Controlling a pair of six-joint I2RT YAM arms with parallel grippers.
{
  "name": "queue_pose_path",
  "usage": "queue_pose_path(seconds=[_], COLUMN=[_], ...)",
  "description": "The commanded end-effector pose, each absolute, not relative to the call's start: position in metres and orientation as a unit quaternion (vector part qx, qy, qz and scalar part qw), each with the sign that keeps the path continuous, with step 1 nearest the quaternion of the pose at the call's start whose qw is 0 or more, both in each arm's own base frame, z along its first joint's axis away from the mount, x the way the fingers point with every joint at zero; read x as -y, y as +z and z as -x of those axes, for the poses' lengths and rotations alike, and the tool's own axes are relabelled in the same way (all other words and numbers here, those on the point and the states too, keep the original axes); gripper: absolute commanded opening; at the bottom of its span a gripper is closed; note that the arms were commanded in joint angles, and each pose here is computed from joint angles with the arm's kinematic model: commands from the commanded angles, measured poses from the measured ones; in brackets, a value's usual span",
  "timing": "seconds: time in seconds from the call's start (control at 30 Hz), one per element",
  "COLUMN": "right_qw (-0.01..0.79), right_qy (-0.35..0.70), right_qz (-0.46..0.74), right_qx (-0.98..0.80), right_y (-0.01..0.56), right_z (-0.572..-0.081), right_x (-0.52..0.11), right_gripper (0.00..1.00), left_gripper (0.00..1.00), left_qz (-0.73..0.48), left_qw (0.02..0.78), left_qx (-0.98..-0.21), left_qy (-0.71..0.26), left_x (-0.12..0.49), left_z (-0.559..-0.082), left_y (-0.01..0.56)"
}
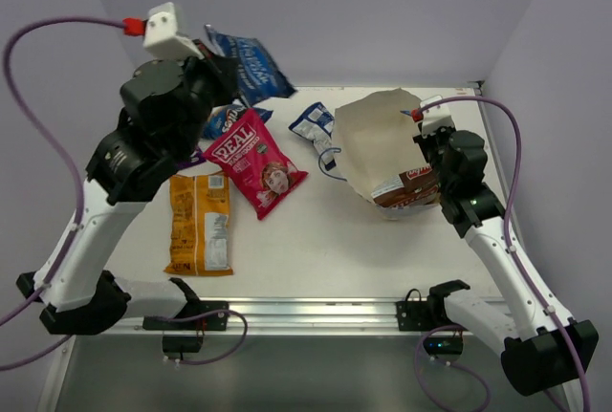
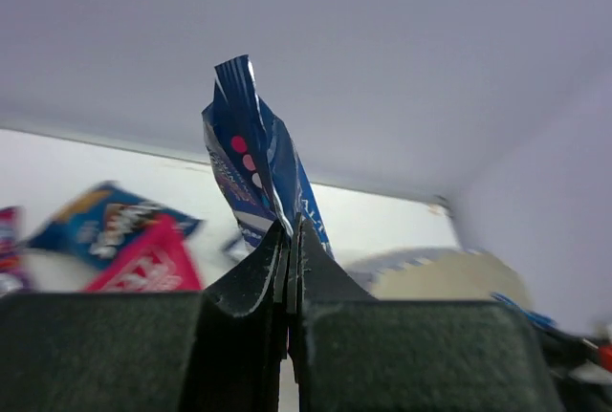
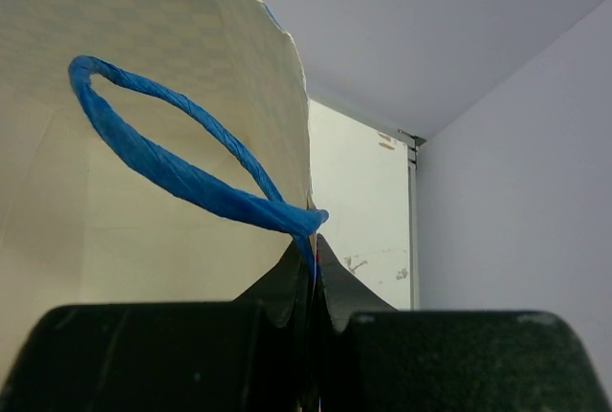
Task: Take the snacks out of the paper bag
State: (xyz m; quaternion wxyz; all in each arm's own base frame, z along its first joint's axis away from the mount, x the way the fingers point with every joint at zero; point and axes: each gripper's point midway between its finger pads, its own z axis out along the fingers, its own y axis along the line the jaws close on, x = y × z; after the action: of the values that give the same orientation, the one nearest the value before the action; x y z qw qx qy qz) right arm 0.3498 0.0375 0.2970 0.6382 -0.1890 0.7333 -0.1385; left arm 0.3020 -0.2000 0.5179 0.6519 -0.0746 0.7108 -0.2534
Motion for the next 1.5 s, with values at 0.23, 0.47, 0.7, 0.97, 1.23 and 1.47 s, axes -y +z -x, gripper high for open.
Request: queue_pose_path(seconds=[0.23, 0.47, 0.7, 0.97, 1.23, 1.47], right_qw=[0.665, 0.674, 0.68, 0.68, 0.685, 0.688], right_qy=[-0.131, -0.122, -0.112, -0.11, -0.125, -0.128], right_qz=[0.181, 0.183, 0.183, 0.184, 0.182, 0.179], right_qx=[-0.712, -0.705, -0.701, -0.701, -0.694, -0.691], right_y=[0.312, 0.314, 0.318, 0.315, 0.323, 0.334], right_z=[-0.354, -0.354, -0.355, -0.355, -0.351, -0.348], right_x=[-0.042, -0.046, -0.049, -0.05, -0.044, -0.042], right_gripper=[0.0, 0.0, 0.0, 0.0, 0.0, 0.0], left_gripper=[0.0, 0.0, 0.0, 0.11, 0.74, 1.0], left_qz=[0.264, 0.342, 0.353, 0.322, 0.316, 0.289], left_qw=[0.64, 0.495, 0.411, 0.327, 0.332, 0.426], left_qx=[-0.714, -0.76, -0.788, -0.846, -0.859, -0.853], left_qy=[0.102, 0.244, 0.292, 0.272, 0.228, 0.085], left_x=[-0.009, -0.111, -0.141, -0.136, -0.128, -0.081], left_z=[-0.318, -0.288, -0.258, -0.303, -0.35, -0.371], left_y=[0.429, 0.291, 0.225, 0.147, 0.152, 0.232])
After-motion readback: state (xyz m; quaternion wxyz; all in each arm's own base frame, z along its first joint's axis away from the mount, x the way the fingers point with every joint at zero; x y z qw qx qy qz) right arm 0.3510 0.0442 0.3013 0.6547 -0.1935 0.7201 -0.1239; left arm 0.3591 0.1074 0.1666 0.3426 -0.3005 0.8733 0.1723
